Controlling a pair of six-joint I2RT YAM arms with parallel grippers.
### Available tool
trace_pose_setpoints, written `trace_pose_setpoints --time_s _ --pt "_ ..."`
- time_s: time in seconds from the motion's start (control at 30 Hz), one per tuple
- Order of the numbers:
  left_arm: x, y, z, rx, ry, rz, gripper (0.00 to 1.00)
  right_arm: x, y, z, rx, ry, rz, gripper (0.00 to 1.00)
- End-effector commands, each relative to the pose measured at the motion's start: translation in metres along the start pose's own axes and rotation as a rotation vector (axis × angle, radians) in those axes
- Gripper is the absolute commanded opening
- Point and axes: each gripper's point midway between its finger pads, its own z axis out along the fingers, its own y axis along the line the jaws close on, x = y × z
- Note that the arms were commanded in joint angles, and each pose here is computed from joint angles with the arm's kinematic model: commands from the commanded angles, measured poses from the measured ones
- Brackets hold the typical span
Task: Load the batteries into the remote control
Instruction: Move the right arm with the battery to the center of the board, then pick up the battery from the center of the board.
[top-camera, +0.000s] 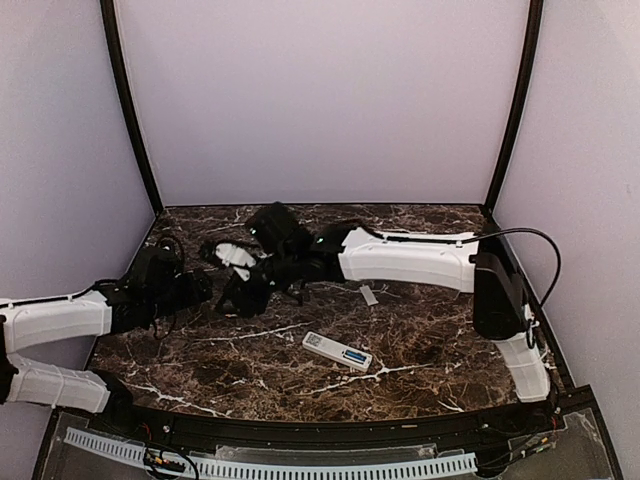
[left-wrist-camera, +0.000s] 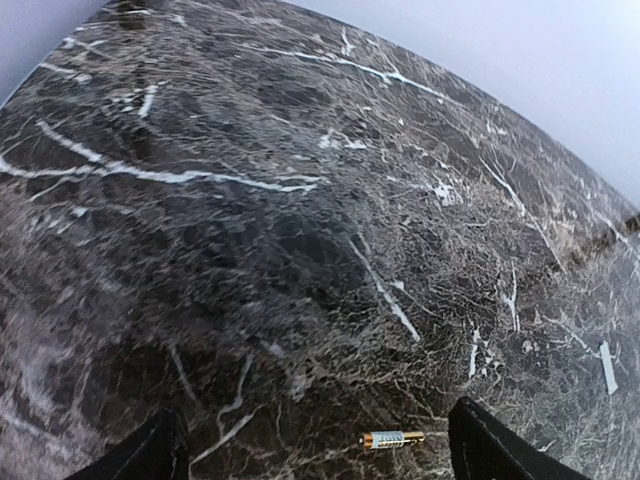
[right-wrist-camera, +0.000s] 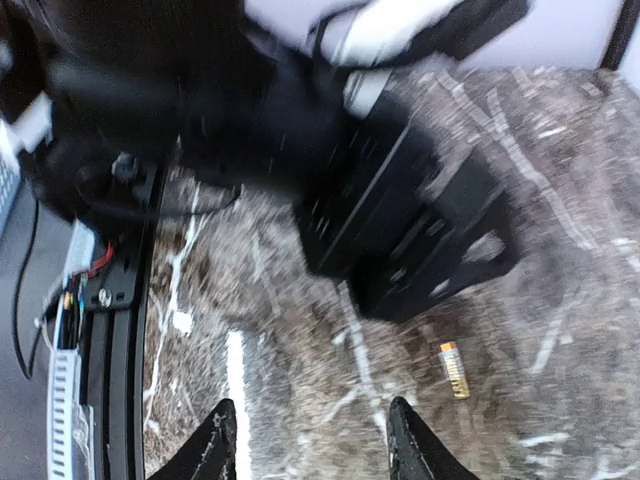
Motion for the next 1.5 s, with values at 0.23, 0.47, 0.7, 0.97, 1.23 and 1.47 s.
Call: trace_pose_setpoints --time_s 0.23,0.47,0.7,0.97,1.23,1.47 --pt "-0.008 -0.039 0.082 0.182 0.346 0.218 0.95 -0.004 -0.070 -0.089 0.085 -0.153 0.197 0.49" --pt "0.030 -0.052 0.117 0.276 0.561 0.308 0.91 0.031 -0.069 -0.092 0.099 -0.076 0.215 0.50" --pt "0.040 -0.058 0.121 0.312 0.634 0.324 0.87 0.038 -0.064 -0.106 0.118 -0.069 0.208 0.51" --pt "0.071 -0.036 0.104 0.180 0.743 0.509 0.79 0.039 -0.062 -0.112 0.128 -0.073 0.201 0.52" --pt "0.092 -0.044 0.085 0.185 0.785 0.723 0.79 0.041 -0.060 -0.113 0.118 -0.065 0.205 0.52" --pt "0.090 -0.016 0.078 0.044 0.879 0.831 0.77 0.047 -0.057 -0.113 0.110 -0.049 0.214 0.52"
